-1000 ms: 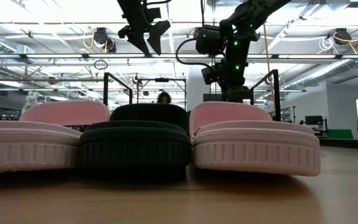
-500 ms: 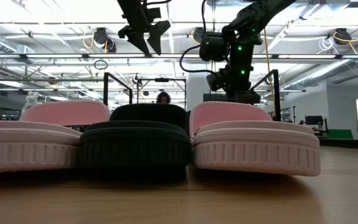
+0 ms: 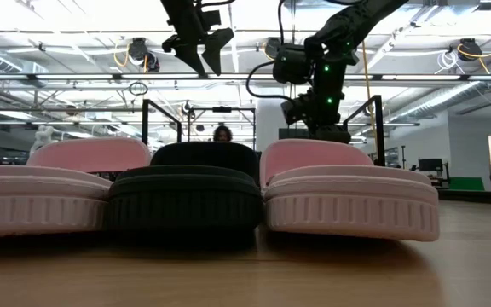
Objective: Pick and place slides into the shelf
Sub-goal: Put the right black slide on the shelf
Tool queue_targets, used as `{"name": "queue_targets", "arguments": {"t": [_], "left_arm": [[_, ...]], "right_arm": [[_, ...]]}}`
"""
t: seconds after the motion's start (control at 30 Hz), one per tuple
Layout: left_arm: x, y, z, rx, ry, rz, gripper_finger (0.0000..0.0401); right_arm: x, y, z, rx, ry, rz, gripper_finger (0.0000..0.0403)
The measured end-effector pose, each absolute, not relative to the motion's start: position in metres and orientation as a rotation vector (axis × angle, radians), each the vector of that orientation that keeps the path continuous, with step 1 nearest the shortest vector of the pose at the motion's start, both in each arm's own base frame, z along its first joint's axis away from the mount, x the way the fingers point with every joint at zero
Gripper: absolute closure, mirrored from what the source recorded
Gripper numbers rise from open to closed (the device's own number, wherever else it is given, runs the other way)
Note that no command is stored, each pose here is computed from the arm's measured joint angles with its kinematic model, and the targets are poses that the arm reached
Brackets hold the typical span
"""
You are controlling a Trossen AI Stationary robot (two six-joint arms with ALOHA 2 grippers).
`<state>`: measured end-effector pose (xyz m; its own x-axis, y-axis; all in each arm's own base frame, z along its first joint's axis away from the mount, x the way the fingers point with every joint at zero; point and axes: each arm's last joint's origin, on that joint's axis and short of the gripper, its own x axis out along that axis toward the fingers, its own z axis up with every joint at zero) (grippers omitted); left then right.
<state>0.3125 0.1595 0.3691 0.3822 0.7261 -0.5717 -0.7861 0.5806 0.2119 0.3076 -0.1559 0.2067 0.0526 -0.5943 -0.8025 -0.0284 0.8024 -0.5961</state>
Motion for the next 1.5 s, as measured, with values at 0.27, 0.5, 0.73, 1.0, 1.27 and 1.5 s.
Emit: {"name": "queue_targets", "arguments": {"t": [0.27,0.5,0.73,1.0,1.27,1.5], "left_arm": [[0.313,0.16,0.369,-0.1,0.67,0.967,0.0153],[0.313,0.16,0.369,-0.1,0.67,0.967,0.0153],[0.313,0.16,0.369,-0.101,0.669,0.968,0.0153],[0.315,0.16,0.372,-0.103,0.634,0.968,0.0153],[0.315,0.161,0.372,-0.103,0.632,0.969,0.0153],[0.315,0.161,0.372,-0.103,0.632,0.969,0.0153]], "right_arm": [[0.308,-0.161,0.208,-0.543,1.45,-0.476,0.0211],[0.304,-0.165,0.199,-0.543,1.45,-0.486,0.0211],[0.293,-0.161,0.182,-0.611,1.539,-0.496,0.0211],[0.295,-0.162,0.181,-0.671,1.53,-0.505,0.0211],[0.298,-0.164,0.183,-0.705,1.508,-0.536,0.0211],[0.299,-0.165,0.184,-0.756,1.519,-0.519,0.0211]]}}
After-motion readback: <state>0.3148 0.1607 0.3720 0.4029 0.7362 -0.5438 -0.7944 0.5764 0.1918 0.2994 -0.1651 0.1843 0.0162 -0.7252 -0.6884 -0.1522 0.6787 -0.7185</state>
